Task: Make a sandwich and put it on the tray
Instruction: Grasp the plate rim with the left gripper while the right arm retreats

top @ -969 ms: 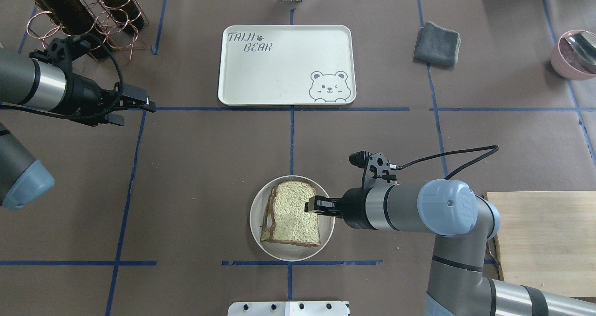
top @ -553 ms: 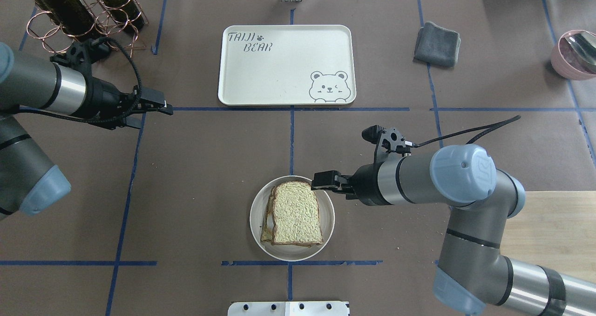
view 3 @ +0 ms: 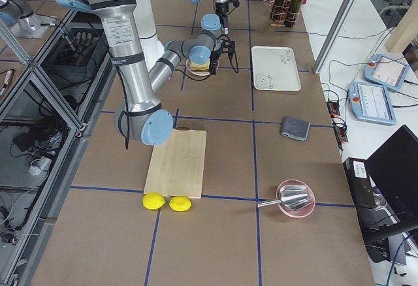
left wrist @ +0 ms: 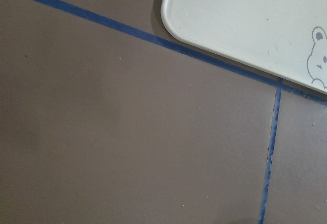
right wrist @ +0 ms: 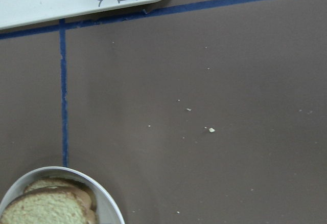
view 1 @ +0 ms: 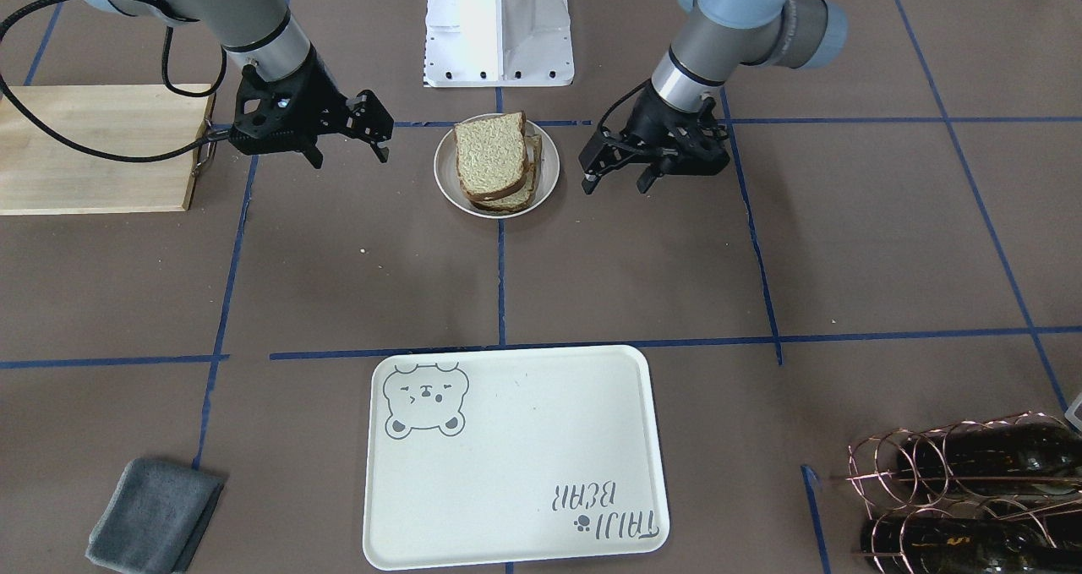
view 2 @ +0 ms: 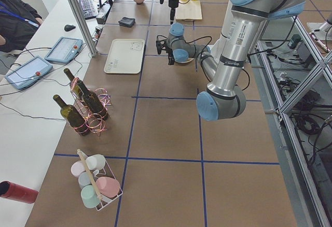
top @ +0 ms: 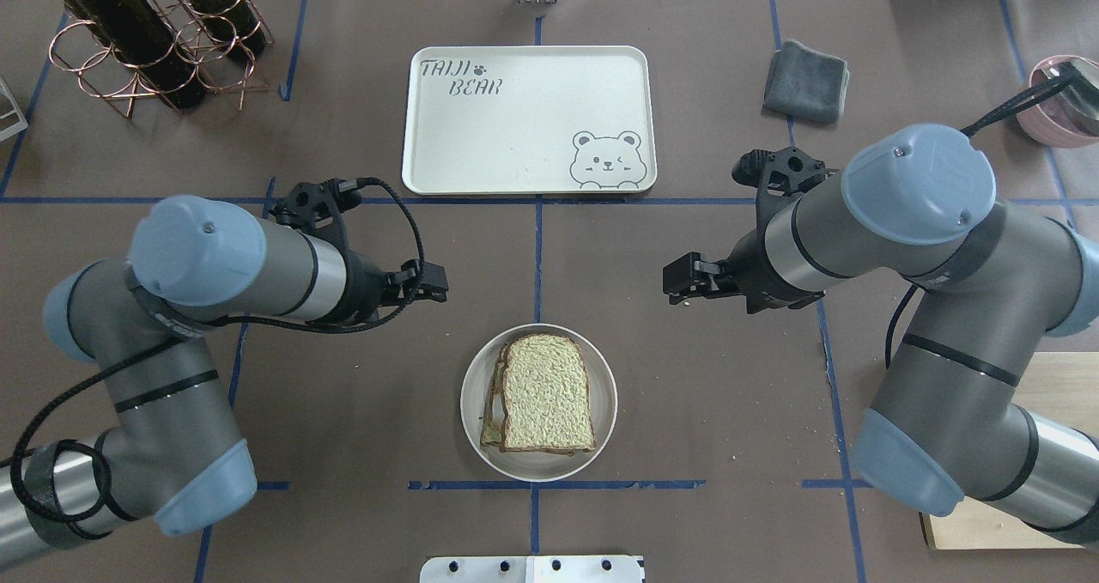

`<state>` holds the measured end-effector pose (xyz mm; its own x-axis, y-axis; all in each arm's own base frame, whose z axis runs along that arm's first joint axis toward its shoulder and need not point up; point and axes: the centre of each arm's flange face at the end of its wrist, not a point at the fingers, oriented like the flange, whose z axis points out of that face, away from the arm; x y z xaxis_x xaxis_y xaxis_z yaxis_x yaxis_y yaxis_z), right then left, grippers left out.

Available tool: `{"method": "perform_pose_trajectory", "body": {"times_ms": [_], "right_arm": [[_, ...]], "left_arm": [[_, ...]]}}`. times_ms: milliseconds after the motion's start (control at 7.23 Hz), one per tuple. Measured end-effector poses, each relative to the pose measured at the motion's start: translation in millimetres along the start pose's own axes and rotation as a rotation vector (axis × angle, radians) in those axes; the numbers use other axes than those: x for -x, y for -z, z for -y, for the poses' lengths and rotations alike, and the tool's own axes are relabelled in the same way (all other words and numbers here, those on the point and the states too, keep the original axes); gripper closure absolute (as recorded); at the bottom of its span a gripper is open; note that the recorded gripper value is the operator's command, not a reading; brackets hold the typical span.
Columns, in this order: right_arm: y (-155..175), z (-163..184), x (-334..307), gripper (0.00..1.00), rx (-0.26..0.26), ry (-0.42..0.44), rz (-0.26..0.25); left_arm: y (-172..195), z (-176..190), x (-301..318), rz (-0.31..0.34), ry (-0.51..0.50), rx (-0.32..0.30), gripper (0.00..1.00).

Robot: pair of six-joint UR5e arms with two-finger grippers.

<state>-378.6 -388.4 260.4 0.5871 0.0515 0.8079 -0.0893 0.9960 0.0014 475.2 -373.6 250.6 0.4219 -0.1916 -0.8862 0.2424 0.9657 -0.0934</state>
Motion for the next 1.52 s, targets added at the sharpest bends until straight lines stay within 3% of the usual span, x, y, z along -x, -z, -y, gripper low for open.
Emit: {"method": "perform_pose_trajectory", "body": {"times_ms": [138, 553, 969, 1522], "right_arm": [[9, 5, -8, 0.00, 0.000, 0.022, -0.025], [21, 11, -18, 0.00, 0.020, 0.031, -0.027], [22, 12, -18, 0.00, 0.021, 0.031, -0.023], [25, 12, -16, 0.00, 0.021, 0.032, -0.017]], "left_arm": [[-9, -26, -14, 0.020, -0.005, 0.007, 0.32], [-39, -69, -22, 0.063, -0.020, 0.039, 0.36], [-58, -83, -20, 0.090, -0.030, 0.047, 0.49], [-71, -90, -20, 0.105, -0.035, 0.059, 0.58]]}}
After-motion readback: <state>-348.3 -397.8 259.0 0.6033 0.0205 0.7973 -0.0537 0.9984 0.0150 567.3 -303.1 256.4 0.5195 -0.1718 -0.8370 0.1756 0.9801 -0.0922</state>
